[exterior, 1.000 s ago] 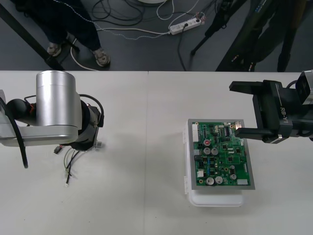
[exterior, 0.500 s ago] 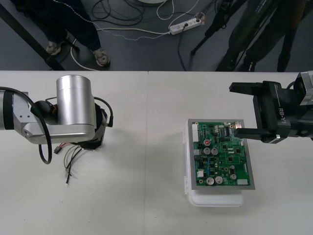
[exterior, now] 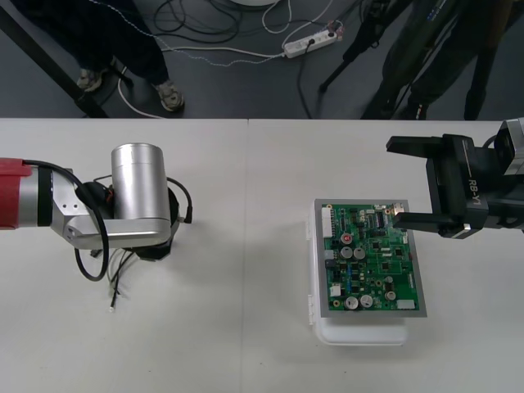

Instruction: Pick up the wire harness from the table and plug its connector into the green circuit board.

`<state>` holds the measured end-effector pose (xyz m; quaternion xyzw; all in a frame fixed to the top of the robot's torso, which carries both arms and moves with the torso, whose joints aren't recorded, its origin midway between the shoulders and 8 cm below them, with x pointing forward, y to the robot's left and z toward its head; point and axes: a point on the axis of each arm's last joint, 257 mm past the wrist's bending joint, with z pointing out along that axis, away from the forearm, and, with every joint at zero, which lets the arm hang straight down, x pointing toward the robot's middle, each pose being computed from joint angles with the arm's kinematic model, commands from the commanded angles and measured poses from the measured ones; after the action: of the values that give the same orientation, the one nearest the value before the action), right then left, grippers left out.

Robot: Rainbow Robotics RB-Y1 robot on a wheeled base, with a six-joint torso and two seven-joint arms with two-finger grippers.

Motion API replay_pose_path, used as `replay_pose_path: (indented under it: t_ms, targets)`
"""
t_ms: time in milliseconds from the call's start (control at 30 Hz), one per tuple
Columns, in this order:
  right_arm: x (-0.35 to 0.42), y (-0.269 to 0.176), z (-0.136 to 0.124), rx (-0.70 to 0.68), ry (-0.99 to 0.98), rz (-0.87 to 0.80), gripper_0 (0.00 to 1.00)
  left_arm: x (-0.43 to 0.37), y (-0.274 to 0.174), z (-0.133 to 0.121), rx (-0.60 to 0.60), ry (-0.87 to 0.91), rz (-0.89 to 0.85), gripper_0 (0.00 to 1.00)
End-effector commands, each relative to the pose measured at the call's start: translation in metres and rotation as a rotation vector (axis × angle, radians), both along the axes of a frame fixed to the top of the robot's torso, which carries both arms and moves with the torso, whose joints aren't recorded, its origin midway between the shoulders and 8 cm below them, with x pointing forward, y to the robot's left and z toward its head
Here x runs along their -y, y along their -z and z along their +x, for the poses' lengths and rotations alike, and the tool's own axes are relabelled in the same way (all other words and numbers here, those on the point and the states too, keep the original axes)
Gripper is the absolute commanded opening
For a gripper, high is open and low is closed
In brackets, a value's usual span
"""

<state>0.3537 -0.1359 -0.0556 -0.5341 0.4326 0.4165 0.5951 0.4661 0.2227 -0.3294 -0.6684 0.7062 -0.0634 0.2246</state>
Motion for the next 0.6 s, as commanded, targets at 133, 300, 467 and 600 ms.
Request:
replay_pose_path:
  t_ms: [133, 300, 467, 600]
  targets:
    - [0.004, -0.004, -0.009, 0.007, 0.007, -0.021, 1.0, 0.001, 0.029, -0.011, -0.015, -0.097, -0.025, 1.0]
    - [0.006, -0.006, -0.013, 0.02, 0.017, -0.043, 1.0, 0.001, 0.038, -0.013, -0.022, -0.124, -0.017, 1.0]
    - [0.006, -0.006, -0.013, 0.014, 0.017, -0.042, 1.0, 0.002, 0.041, -0.009, -0.014, -0.133, -0.01, 1.0]
    - [0.006, -0.006, -0.013, 0.012, 0.017, -0.041, 1.0, -0.001, 0.044, -0.01, -0.016, -0.134, 0.002, 1.0]
